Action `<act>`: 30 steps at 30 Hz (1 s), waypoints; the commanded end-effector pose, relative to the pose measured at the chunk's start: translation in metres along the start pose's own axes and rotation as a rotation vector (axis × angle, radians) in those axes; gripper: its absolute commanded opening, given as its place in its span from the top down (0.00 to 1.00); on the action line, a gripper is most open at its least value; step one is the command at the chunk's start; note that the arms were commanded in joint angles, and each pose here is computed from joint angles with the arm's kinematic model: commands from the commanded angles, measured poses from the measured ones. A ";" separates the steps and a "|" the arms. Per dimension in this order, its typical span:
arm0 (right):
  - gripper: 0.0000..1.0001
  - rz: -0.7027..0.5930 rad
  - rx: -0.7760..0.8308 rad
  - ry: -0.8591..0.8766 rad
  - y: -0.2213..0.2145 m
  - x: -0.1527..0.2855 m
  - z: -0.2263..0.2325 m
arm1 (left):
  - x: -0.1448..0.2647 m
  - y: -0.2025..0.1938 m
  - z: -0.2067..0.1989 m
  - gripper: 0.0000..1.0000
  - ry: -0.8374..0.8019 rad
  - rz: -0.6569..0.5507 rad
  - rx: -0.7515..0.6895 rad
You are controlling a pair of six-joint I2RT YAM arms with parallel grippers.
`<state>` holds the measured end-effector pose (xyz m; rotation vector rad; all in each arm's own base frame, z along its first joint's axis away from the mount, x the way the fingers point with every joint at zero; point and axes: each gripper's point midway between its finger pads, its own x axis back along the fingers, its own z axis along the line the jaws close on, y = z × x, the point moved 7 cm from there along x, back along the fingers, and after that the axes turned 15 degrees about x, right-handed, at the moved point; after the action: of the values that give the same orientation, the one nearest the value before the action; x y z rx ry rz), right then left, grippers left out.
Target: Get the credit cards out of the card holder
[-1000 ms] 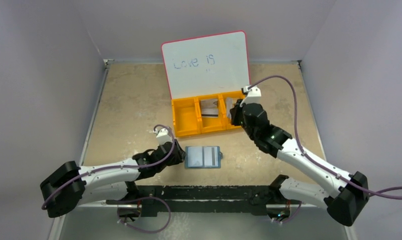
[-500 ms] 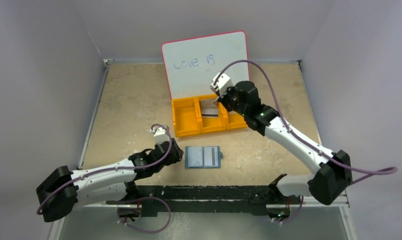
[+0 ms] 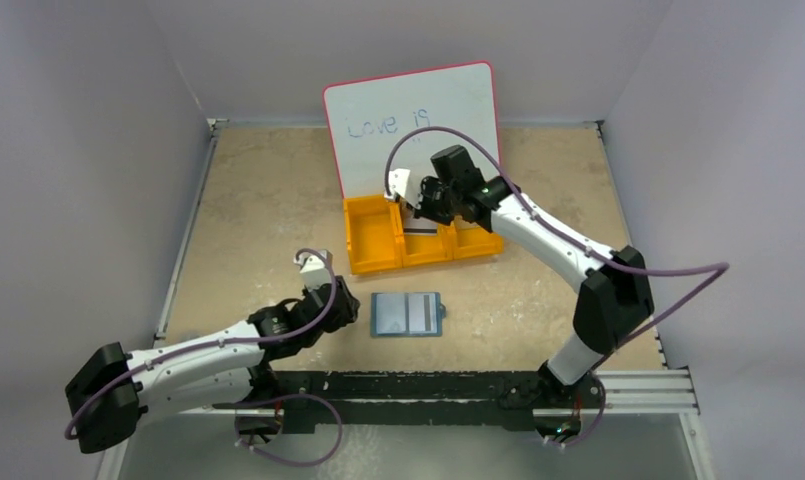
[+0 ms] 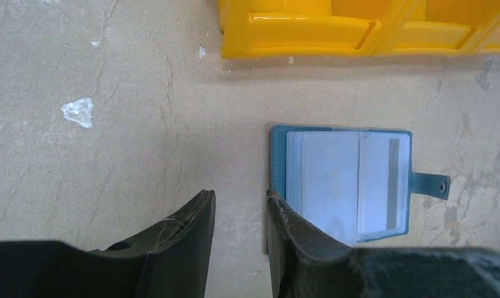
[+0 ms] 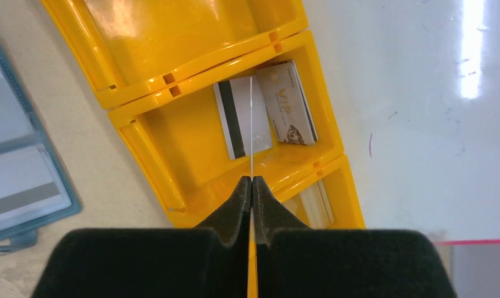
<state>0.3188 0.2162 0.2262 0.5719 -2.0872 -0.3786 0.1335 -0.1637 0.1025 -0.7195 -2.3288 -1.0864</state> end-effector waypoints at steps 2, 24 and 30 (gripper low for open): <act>1.00 0.042 0.080 0.050 -0.005 -0.009 -0.012 | 0.007 0.014 -0.013 0.64 -0.014 -0.053 -0.011; 1.00 0.086 0.167 0.228 -0.031 -0.073 -0.029 | 0.016 0.025 -0.005 0.63 0.016 -0.104 -0.031; 1.00 0.109 0.157 0.241 -0.042 -0.098 -0.035 | 0.018 0.025 -0.002 0.62 0.007 -0.108 -0.020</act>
<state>0.3933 0.2293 0.1504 0.5429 -1.8952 -0.0811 0.1326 -0.1459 0.1168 -0.6274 -2.3279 -1.1599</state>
